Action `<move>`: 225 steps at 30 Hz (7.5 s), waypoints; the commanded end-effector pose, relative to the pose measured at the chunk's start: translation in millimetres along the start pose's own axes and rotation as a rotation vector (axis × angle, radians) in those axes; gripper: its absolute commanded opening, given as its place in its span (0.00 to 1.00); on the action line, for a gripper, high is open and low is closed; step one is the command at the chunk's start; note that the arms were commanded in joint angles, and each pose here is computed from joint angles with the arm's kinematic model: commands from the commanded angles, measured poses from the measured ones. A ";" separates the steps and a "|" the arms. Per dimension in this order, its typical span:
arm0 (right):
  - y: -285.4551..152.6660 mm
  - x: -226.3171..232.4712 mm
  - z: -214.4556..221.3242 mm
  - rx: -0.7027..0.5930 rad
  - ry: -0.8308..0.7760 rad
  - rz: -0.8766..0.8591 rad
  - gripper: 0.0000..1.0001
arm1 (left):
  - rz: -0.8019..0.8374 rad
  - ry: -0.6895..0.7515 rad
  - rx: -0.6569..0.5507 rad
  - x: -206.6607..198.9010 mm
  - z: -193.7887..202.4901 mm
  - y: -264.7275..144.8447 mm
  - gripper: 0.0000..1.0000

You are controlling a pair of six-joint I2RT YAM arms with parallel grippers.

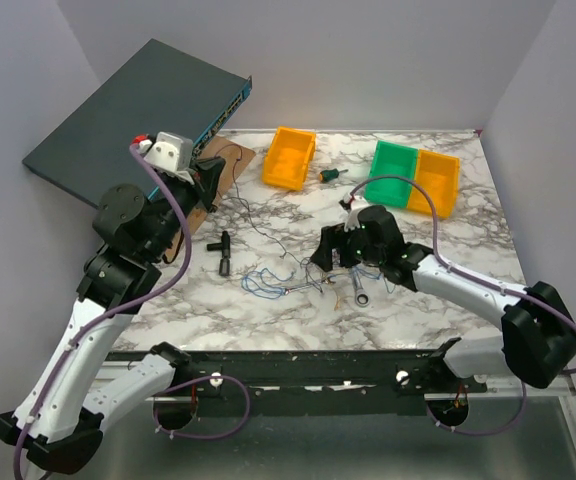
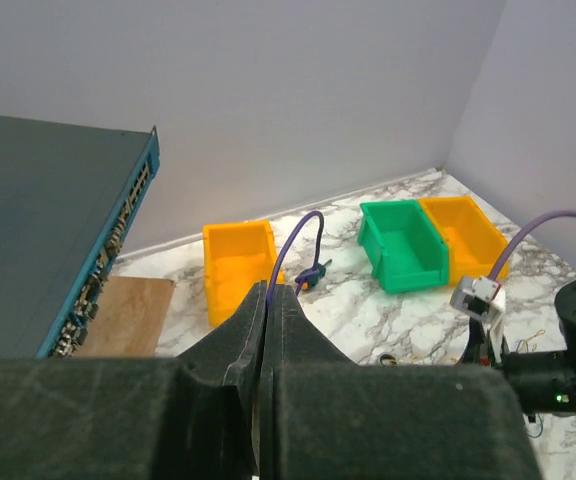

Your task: Untangle the cables

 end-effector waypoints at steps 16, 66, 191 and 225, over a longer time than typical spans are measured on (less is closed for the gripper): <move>22.3 121.7 -2.8 -0.103 -0.322 -0.531 0.88 | -0.043 0.045 -0.046 15.3 -36.5 -17.5 0.00; -14.7 160.0 -137.8 -0.155 0.118 -0.463 0.01 | 0.534 -0.249 -0.019 -102.4 137.9 51.5 0.04; 122.6 92.1 -131.5 -0.123 0.020 -0.207 0.01 | 0.164 -0.154 0.089 -13.6 99.2 82.1 0.00; 250.6 -42.7 -244.5 -0.298 0.086 0.078 0.01 | 0.041 -0.103 0.455 17.8 250.5 306.9 0.00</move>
Point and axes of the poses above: each gripper's point midway between its finger pads, its own y axis out along the fingers, its own x axis along the line the jaws close on, z = x × y, the point moved 2 cm from there along -y, back along the fingers, and after that the axes turned 14 degrees about y, right-handed, at the moved point
